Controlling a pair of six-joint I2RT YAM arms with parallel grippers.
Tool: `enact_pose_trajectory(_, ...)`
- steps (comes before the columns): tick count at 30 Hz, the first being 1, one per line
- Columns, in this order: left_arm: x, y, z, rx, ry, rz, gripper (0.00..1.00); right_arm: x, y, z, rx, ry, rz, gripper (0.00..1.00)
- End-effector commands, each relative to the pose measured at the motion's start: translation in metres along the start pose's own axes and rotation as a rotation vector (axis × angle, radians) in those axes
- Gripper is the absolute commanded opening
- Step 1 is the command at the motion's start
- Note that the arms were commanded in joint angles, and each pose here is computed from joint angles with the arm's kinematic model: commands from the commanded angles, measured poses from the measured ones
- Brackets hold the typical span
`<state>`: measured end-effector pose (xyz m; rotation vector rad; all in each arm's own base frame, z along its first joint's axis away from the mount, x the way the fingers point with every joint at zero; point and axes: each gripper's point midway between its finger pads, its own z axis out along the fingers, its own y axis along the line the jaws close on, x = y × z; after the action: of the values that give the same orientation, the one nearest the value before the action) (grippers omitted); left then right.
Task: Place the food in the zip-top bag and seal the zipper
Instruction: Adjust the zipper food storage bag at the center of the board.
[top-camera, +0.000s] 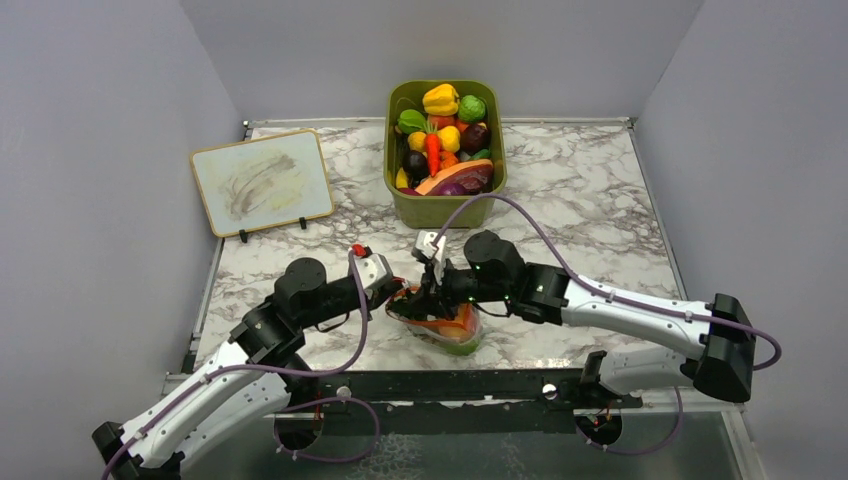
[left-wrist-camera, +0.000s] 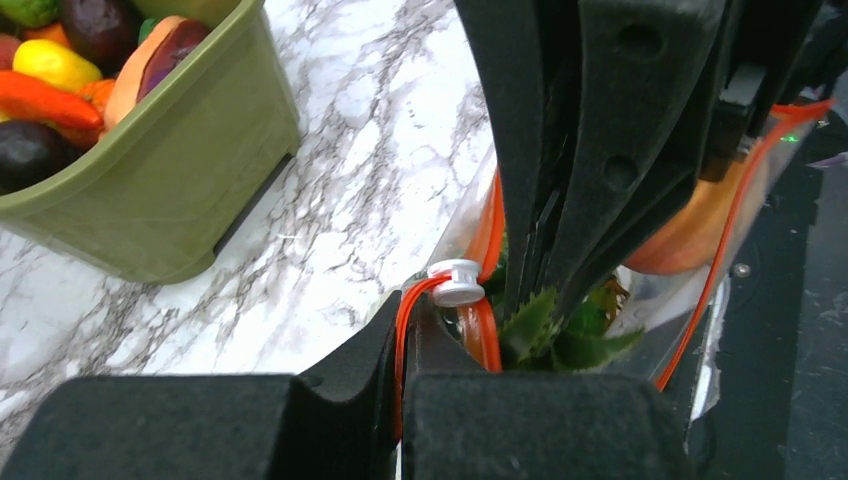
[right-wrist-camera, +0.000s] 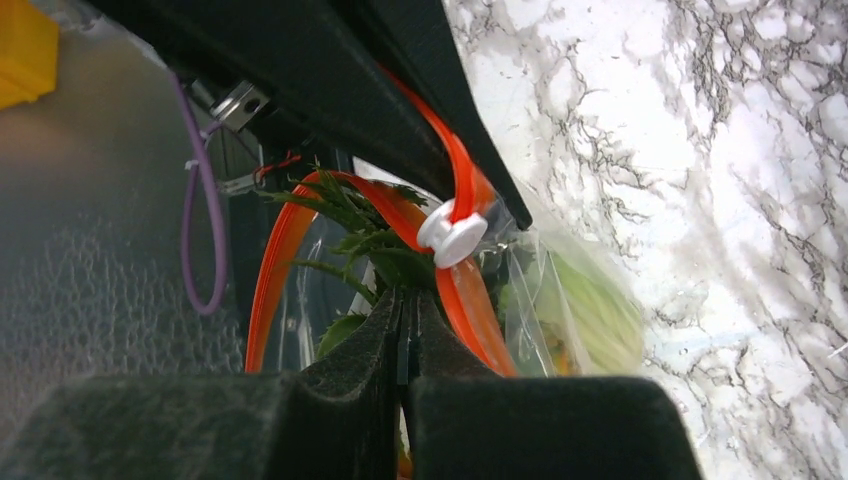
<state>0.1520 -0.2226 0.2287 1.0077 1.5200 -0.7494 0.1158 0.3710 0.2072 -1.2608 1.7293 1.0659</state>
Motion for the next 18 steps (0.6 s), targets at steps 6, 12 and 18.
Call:
enact_pose_trajectory(6, -0.064, 0.014, -0.009, -0.068, -0.184, 0.04, 0.0, 0.123, -0.041, -0.001, 0.329, 0.385, 0.262, 0.01)
enact_pose_trajectory(12, -0.069, 0.013, -0.015, -0.078, -0.182, 0.005, 0.0, 0.109, -0.071, -0.042, 0.596, 0.385, 0.258, 0.01)
enact_pose_trajectory(18, -0.059, 0.002, -0.011, -0.013, -0.168, 0.014, 0.0, 0.063, -0.038, -0.045, 0.396, 0.288, 0.226, 0.1)
